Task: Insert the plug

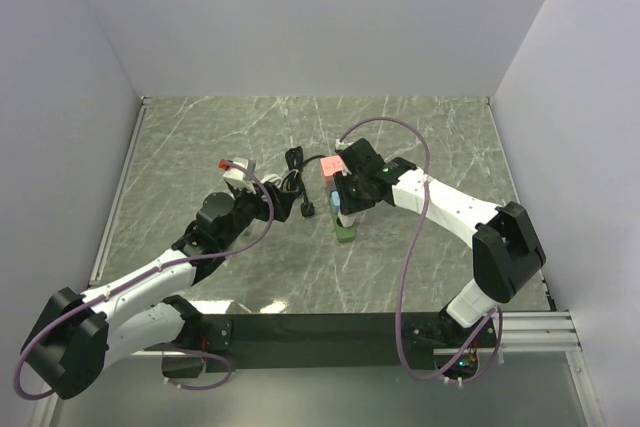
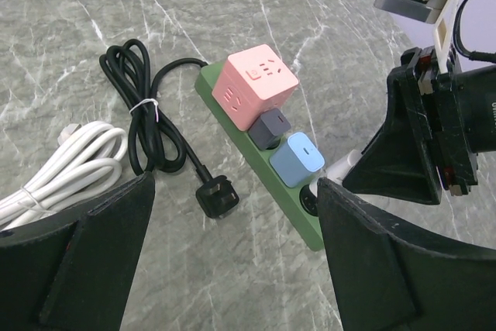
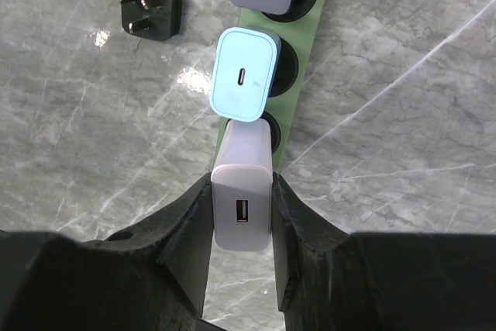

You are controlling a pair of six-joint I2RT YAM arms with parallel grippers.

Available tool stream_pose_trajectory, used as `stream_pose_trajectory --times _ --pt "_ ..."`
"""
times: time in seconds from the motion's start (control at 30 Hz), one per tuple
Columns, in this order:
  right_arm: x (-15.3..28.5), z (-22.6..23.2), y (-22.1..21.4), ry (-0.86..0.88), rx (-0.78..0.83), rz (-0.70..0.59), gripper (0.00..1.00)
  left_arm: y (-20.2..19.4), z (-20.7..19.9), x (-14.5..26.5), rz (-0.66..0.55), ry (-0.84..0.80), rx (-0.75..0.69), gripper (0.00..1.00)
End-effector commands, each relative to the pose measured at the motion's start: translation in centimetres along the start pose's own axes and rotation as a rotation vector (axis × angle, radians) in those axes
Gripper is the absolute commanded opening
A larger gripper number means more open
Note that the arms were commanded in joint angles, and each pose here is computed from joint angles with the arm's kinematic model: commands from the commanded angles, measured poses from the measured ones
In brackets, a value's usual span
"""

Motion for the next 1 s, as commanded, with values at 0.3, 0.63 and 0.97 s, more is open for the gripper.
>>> stream_pose_trajectory --times 0.3,0.63,0.97 --pt "-0.4 0.5 1.9 0.007 -0.053 -0.07 0.0 0.6 -0.2 0.0 -0.022 -0.013 -0.005 0.91" --pt "-0.5 0.6 1.7 -0.01 -0.055 -0.072 0.0 0.4 -0.2 -0.2 -0.012 -0.021 -0.007 0.91" --pt "-0.5 0.0 0.7 -0.1 -0.046 -0.076 0.0 0.3 -0.2 -0.1 -0.013 -0.023 -0.007 0.91"
Point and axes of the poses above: each gripper's point midway between its finger pads, its own x axis back along the fingers, its own z axis along the line the jaws close on, y = z × x, the point moved 4 cm from there along x, back along the fingers, and after that the axes turned 2 degrees about -x, right-handed, at the moved point
